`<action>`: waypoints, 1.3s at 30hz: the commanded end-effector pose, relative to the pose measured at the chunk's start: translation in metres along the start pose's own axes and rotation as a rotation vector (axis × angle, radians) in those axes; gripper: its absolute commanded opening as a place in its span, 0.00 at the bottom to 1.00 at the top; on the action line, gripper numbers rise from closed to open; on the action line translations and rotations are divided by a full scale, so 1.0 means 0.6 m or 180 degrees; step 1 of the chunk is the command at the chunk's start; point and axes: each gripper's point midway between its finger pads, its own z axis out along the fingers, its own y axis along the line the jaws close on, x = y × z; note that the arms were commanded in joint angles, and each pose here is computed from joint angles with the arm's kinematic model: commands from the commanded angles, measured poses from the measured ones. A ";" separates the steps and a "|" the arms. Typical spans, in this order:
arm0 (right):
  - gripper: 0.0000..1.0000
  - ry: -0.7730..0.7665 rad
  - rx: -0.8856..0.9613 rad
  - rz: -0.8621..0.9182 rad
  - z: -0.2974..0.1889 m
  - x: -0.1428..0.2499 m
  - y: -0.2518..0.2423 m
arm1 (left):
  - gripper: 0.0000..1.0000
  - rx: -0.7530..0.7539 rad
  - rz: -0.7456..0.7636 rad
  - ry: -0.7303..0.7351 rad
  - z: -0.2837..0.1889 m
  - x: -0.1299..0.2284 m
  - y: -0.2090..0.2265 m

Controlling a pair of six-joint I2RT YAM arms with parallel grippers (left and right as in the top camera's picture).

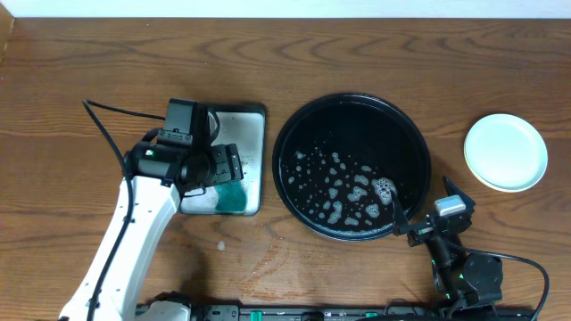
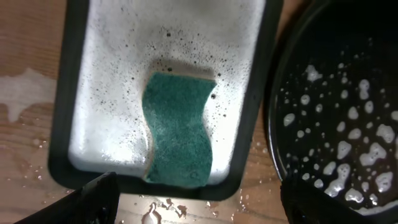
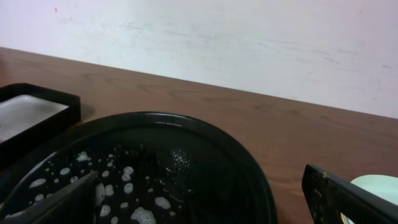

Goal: Clean dirty plates on tray and stack at the side

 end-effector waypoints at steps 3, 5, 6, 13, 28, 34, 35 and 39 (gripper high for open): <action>0.99 -0.0008 0.0020 -0.0029 -0.001 0.000 -0.003 | 0.83 0.0058 0.0178 -0.0916 -0.115 -0.027 0.000; 0.99 -0.0008 0.0020 -0.0029 -0.001 0.000 -0.003 | 0.83 0.0215 0.0240 -0.1339 -0.146 -0.041 -0.008; 0.99 -0.0008 0.0020 -0.0029 -0.001 0.000 -0.003 | 0.84 0.0286 0.0290 -0.1543 -0.157 -0.048 -0.013; 0.99 -0.0008 0.0020 -0.0029 -0.001 0.000 -0.003 | 0.83 0.0598 0.0396 -0.2824 -0.179 -0.037 0.011; 0.99 -0.0008 0.0020 -0.0029 -0.001 0.000 -0.003 | 0.84 0.0587 0.0229 -0.3681 -0.121 0.028 0.085; 0.99 -0.0008 0.0020 -0.0029 -0.001 0.000 -0.003 | 0.84 0.0592 0.0230 -0.3691 -0.076 0.028 0.092; 0.99 -0.0008 0.0020 -0.0029 -0.001 0.000 -0.003 | 0.84 0.0592 0.0230 -0.3678 -0.069 0.029 0.093; 0.99 -0.0008 0.0020 -0.0029 -0.001 0.000 -0.003 | 0.83 0.0567 0.0225 -0.3590 -0.059 0.033 0.095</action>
